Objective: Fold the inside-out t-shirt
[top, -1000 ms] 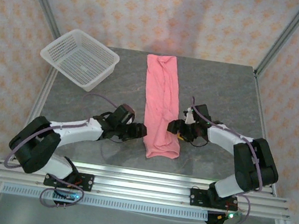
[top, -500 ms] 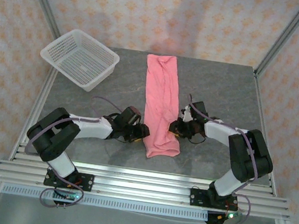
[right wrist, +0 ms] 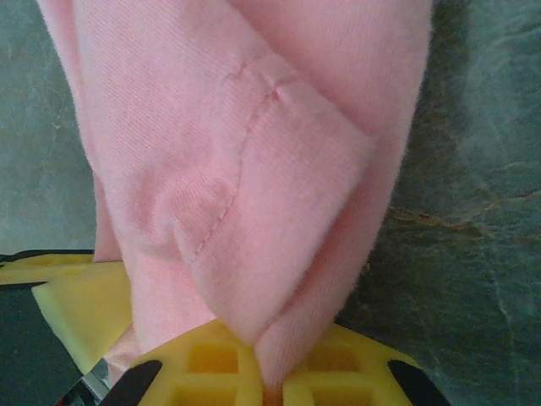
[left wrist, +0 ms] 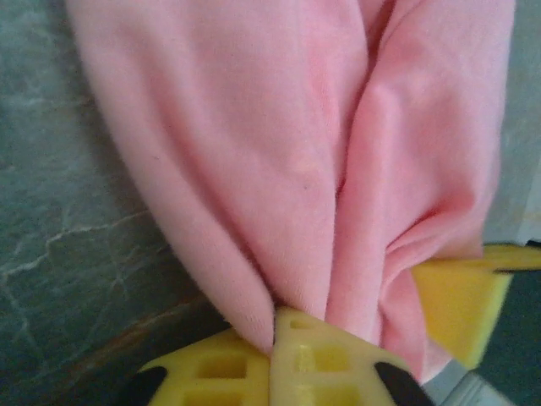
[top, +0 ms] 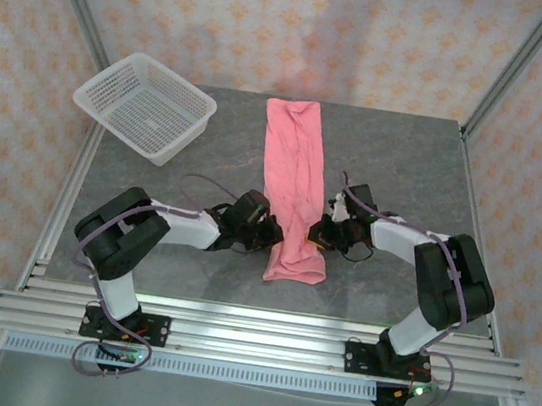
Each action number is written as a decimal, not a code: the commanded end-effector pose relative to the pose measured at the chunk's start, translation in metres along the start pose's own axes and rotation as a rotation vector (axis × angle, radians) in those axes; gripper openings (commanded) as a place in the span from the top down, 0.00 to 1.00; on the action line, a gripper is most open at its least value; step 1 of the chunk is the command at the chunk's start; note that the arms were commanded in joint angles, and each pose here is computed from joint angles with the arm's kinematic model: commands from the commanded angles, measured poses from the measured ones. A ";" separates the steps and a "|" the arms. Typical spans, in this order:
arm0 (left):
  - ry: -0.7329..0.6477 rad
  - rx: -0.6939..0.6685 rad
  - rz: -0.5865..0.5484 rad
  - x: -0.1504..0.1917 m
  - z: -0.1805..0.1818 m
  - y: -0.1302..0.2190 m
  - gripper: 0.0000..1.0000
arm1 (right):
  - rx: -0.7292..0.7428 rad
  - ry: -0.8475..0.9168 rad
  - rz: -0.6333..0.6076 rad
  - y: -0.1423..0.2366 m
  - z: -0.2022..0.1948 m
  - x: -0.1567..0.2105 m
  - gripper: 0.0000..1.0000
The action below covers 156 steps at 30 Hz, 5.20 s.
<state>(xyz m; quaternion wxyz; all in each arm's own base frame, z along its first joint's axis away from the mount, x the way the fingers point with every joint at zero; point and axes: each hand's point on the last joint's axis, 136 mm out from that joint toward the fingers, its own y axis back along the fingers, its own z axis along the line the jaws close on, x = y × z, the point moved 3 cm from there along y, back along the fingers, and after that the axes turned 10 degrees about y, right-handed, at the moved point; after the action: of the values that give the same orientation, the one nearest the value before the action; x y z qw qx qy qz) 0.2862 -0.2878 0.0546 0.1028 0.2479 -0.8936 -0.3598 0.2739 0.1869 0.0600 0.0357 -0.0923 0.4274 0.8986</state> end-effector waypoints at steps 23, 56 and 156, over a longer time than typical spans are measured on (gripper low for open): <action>-0.201 0.038 -0.241 0.000 -0.083 0.124 1.00 | 0.233 -0.053 -0.228 0.116 0.039 0.002 1.00; -0.008 0.078 -0.277 -0.245 -0.136 -0.019 0.81 | 0.284 -0.158 -0.190 0.028 -0.005 -0.232 0.81; 0.078 0.100 -0.233 -0.262 -0.145 0.044 1.00 | 0.037 -0.225 -0.400 -0.016 -0.008 -0.350 1.00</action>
<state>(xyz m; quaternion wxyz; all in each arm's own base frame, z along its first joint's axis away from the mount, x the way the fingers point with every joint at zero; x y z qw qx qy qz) 0.5543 -0.2054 0.1573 0.1186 0.3759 -0.8556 -0.3354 0.5871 0.2131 0.1037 0.1838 -0.0775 0.4216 0.8846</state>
